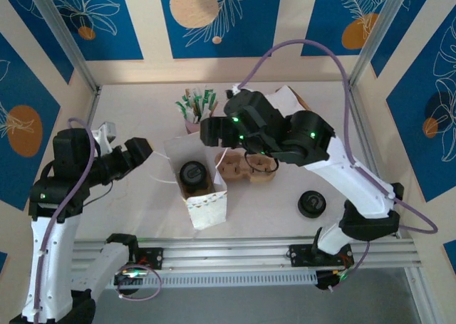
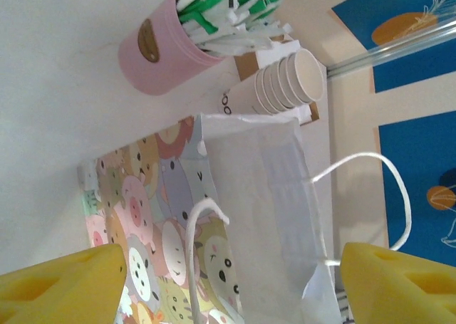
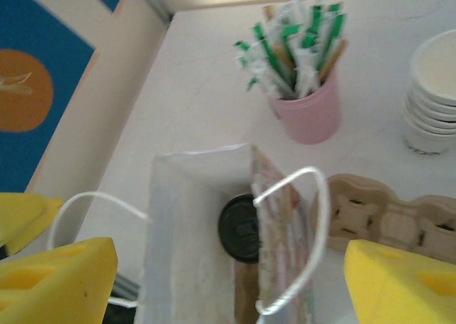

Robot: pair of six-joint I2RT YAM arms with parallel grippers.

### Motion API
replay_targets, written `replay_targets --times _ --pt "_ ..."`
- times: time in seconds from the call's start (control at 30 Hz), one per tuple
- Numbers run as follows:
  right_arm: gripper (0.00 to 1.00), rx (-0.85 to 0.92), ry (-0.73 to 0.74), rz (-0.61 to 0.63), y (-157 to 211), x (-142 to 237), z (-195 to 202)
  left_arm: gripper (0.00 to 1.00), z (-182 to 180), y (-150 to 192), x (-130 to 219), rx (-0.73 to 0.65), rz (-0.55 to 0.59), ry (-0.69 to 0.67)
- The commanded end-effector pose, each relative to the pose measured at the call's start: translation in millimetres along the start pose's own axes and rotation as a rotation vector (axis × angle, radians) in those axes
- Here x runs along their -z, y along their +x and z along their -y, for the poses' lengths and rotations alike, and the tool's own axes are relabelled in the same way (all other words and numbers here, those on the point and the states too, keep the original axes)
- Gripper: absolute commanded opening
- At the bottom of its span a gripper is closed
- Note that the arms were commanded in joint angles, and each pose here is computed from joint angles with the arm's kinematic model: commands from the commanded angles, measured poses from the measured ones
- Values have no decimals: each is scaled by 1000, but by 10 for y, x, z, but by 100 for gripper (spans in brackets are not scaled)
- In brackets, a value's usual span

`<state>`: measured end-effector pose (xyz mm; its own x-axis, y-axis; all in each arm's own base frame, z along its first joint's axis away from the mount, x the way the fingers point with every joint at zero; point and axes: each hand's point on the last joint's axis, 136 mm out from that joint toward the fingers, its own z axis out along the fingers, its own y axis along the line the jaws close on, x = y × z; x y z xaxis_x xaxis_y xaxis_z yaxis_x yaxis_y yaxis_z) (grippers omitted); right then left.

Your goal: Pack the takeout coffee

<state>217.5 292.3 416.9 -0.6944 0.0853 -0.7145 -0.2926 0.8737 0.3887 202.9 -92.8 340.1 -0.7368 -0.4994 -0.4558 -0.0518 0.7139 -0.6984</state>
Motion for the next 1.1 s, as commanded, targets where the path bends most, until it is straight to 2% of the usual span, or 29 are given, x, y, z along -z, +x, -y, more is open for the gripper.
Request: replay_targets --times 0.0,0.33,0.43,0.57,0.67,0.8,0.93,1.07 --pt "83 -98 67 98 -143 209 321 78 -66 -64 45 -15 30 -62" --pt "79 -288 194 175 -82 460 1228 72 -99 -79 -24 35 13 -78" --pt "78 -310 220 143 -103 315 1421 71 -159 -108 -45 39 21 -111" --pt "74 -331 199 62 -234 -59 1565 69 -200 -185 -43 43 44 -152" --pt "60 -309 127 36 -442 -355 1557 64 -258 -261 -57 18 60 -198" --pt "52 -171 -17 9 -666 -748 1365 56 -252 -351 -103 -30 38 -233" --pt "39 -54 -147 -9 -806 -1079 1151 48 -204 -467 -185 -63 25 -238" --pt "27 -10 -281 -49 -865 -1334 916 39 -99 -584 -324 -62 6 -204"
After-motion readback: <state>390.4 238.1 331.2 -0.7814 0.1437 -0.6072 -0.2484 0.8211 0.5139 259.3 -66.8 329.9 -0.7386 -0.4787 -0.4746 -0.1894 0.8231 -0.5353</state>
